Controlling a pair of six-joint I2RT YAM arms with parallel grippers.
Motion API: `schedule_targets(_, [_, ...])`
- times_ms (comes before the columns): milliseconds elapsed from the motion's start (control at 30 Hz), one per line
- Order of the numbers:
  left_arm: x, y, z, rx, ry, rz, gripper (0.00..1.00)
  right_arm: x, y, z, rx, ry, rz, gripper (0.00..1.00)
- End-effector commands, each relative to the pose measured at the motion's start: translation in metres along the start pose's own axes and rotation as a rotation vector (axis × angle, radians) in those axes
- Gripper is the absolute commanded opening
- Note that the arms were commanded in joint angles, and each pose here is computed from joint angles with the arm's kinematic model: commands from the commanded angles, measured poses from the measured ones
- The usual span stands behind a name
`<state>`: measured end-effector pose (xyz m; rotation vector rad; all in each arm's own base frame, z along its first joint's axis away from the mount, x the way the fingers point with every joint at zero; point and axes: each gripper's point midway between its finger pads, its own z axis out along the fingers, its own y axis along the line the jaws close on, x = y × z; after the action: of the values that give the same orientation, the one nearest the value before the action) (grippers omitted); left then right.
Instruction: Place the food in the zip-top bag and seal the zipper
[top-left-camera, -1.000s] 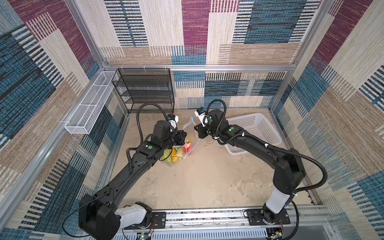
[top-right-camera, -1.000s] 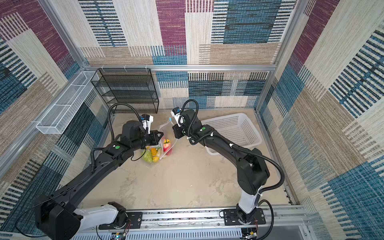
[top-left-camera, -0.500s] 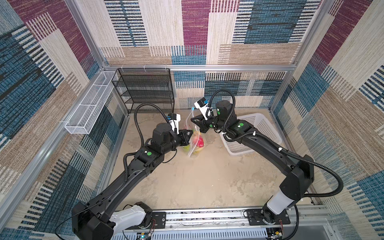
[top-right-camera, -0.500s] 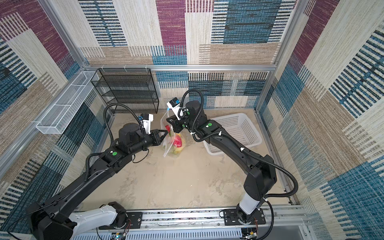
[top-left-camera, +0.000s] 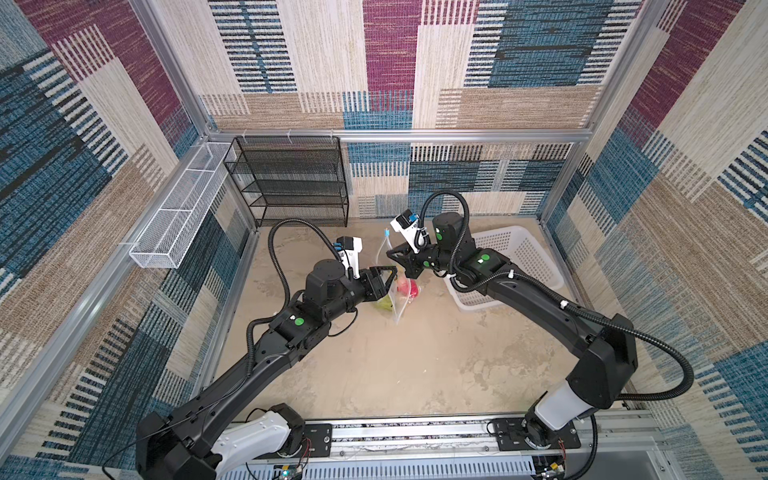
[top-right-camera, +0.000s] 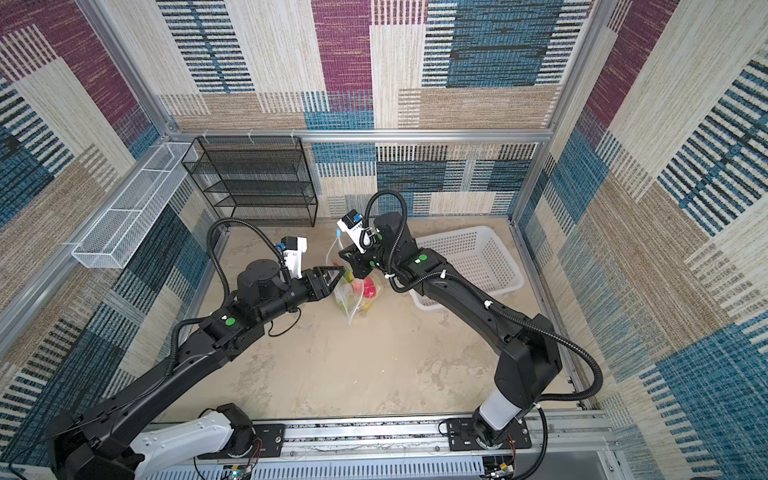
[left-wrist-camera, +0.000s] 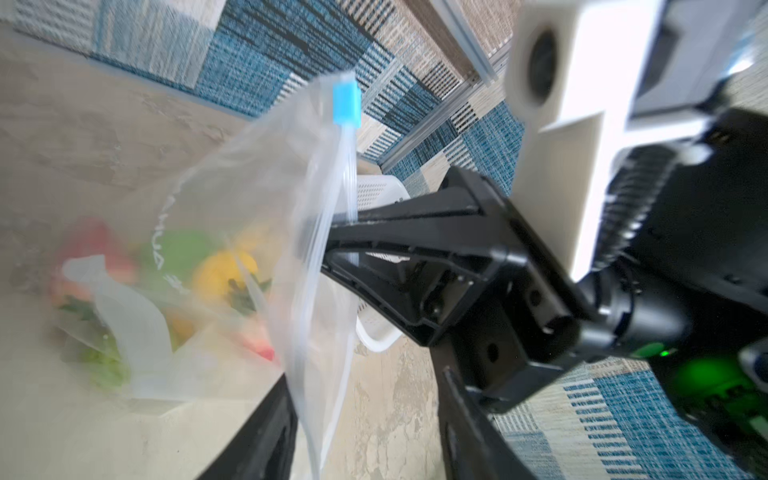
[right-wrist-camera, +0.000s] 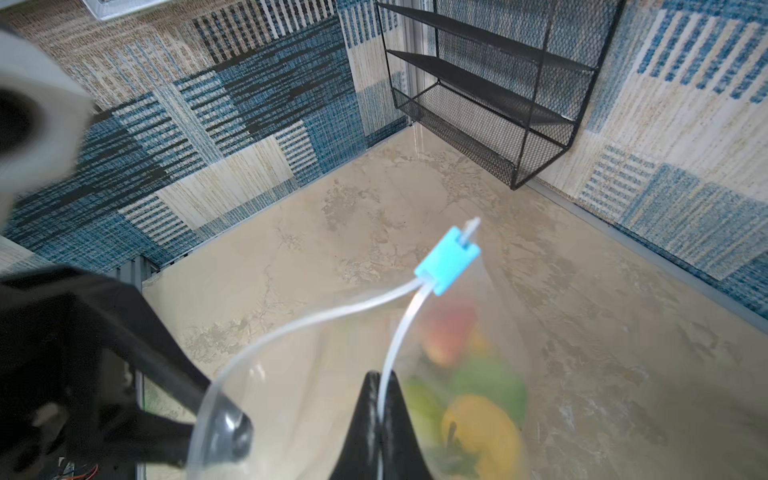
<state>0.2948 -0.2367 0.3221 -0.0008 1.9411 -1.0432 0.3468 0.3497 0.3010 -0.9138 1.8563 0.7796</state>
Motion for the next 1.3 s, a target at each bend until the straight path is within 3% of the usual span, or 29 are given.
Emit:
schedule_targets(0, [-0.029, 0.003, -0.015, -0.04, -0.09, 0.093, 0.6, -0.002, -0.002, -0.008, 0.03, -0.016, -0.051, 0.0])
schedule_targets(133, [-0.057, 0.016, -0.022, -0.063, -0.154, 0.101, 0.62, 0.002, 0.002, -0.012, 0.014, 0.001, -0.087, 0.0])
schedule_targets(233, [-0.06, 0.031, -0.015, -0.083, -0.156, 0.075, 0.59, 0.005, -0.001, -0.012, 0.031, -0.004, -0.091, 0.0])
schedule_targets(500, [-0.014, 0.04, 0.016, 0.03, -0.036, -0.041, 0.27, 0.007, 0.002, -0.002, -0.022, -0.013, -0.024, 0.0])
schedule_targets(733, [0.012, 0.041, 0.031, 0.045, -0.003, -0.053, 0.25, 0.009, 0.008, 0.0, -0.058, -0.027, 0.029, 0.03])
schedule_targets(800, [0.016, 0.039, 0.036, 0.051, 0.004, -0.049, 0.25, 0.011, 0.011, 0.001, -0.08, -0.023, 0.044, 0.09])
schedule_targets(933, [0.021, 0.036, 0.047, 0.063, 0.017, -0.052, 0.23, 0.013, 0.014, 0.0, -0.095, -0.022, 0.067, 0.35])
schedule_targets(1267, [0.025, 0.036, 0.054, 0.065, 0.014, -0.05, 0.22, -0.002, 0.017, -0.012, -0.09, -0.068, 0.08, 0.65])
